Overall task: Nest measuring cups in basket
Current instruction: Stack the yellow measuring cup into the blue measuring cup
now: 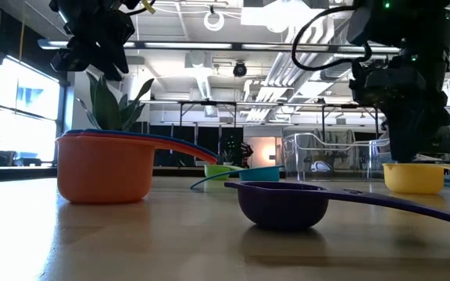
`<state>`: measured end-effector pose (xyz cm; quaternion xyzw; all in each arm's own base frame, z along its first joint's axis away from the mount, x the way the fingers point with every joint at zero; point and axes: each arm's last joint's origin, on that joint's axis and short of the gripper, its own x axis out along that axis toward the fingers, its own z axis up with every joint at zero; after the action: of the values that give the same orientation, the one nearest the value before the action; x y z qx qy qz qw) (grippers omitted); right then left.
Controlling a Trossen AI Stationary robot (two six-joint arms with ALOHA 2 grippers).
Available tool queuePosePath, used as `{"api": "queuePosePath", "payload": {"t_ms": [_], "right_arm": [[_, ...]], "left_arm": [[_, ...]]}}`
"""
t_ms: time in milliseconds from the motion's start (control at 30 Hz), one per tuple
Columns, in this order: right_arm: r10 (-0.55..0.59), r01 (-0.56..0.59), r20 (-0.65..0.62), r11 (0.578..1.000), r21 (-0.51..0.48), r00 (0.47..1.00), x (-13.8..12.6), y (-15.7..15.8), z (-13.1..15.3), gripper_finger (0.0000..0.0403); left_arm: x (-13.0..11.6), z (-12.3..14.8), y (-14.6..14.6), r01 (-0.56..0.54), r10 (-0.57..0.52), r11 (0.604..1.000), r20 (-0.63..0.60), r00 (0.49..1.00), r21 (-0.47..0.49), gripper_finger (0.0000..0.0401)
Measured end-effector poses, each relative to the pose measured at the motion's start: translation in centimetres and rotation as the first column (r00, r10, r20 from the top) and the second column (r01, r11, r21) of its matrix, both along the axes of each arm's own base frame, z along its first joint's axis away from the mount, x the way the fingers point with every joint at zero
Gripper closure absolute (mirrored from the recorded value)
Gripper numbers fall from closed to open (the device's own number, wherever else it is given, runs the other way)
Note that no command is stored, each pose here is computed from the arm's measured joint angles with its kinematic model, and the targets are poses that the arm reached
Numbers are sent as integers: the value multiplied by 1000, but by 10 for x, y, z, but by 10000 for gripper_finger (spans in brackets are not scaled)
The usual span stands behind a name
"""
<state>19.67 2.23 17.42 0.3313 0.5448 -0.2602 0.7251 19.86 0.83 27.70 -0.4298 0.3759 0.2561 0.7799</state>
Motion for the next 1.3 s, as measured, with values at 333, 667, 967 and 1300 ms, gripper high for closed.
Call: {"api": "queuePosePath", "payload": {"t_ms": [333, 667, 967, 1300], "right_arm": [[6, -5, -62, 1000, 20, 998, 11, 2, -19, 286], [1, -1, -15, 1000, 23, 1000, 22, 3, -10, 387], [30, -31, 87, 999, 10, 996, 42, 5, 21, 398], [165, -135, 307, 984, -118, 937, 72, 12, 89, 401]], "left_arm": [[0, 0, 0, 0, 0, 1000, -2, 1000, 1, 325], [0, 0, 0, 0, 0, 1000, -4, 1000, 0, 325], [0, 0, -1, 71, -71, 997, -6, 997, 3, 325], [0, 0, -16, 256, -255, 957, 20, 967, -135, 325]]}}
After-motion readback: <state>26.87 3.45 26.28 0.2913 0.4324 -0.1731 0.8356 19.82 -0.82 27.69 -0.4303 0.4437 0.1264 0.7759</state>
